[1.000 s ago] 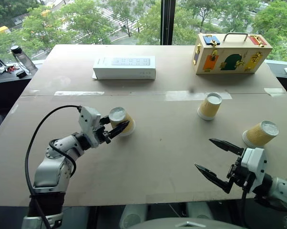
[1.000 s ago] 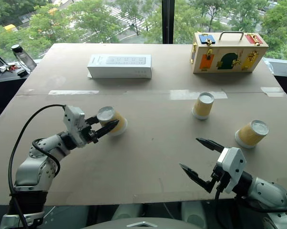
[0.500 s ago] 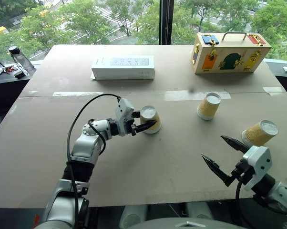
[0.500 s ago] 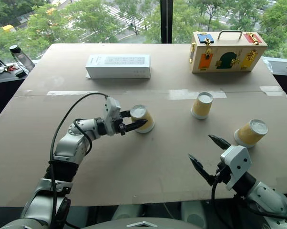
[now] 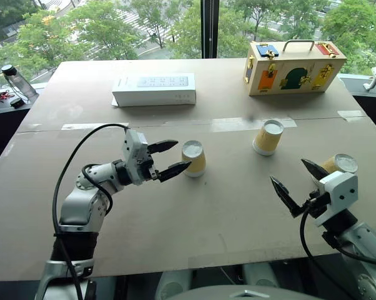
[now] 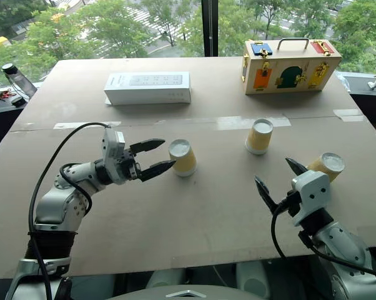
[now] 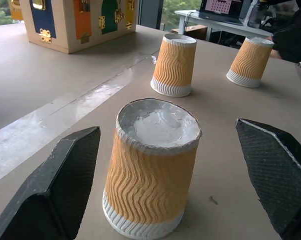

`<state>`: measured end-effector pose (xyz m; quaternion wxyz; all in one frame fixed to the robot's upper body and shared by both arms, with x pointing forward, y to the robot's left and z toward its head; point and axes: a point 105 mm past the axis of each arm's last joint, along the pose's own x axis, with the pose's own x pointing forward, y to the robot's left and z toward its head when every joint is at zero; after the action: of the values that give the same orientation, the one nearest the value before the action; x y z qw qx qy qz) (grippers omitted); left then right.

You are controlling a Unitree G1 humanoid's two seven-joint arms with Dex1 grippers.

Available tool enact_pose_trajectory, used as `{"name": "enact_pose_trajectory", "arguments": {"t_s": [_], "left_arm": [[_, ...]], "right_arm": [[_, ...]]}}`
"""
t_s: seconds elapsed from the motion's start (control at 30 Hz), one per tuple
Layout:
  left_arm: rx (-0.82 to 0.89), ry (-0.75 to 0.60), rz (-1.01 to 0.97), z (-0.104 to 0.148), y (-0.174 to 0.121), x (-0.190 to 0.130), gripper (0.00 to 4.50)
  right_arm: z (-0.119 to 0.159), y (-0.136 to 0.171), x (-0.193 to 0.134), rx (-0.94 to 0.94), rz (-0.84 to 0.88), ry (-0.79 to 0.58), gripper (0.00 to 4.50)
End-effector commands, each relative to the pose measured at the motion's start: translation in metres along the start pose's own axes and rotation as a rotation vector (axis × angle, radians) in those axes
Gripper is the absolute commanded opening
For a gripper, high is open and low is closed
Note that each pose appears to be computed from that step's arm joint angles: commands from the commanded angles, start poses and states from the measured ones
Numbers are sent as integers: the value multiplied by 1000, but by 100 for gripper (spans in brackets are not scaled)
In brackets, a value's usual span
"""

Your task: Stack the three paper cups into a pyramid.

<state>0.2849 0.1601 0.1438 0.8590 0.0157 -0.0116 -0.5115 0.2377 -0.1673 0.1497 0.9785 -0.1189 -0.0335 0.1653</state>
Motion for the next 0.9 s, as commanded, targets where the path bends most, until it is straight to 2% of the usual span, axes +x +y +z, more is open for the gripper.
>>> {"name": "enact_pose_trajectory", "arguments": {"t_s": [0.03, 0.2, 0.47, 0.9], "left_arm": [[0, -62, -92, 27, -25, -11, 443], [-18, -69, -159, 34, -44, -19, 443], [-6, -48, -148, 40, -45, -25, 443], [-15, -48, -118, 46, -54, -17, 443]], "right_arm": [[10, -16, 22, -3, -90, 23, 450], [10, -39, 60, 62, -204, 84, 450], [3, -41, 105, 175, -204, 174, 450], [-5, -24, 131, 245, -82, 204, 450]]}}
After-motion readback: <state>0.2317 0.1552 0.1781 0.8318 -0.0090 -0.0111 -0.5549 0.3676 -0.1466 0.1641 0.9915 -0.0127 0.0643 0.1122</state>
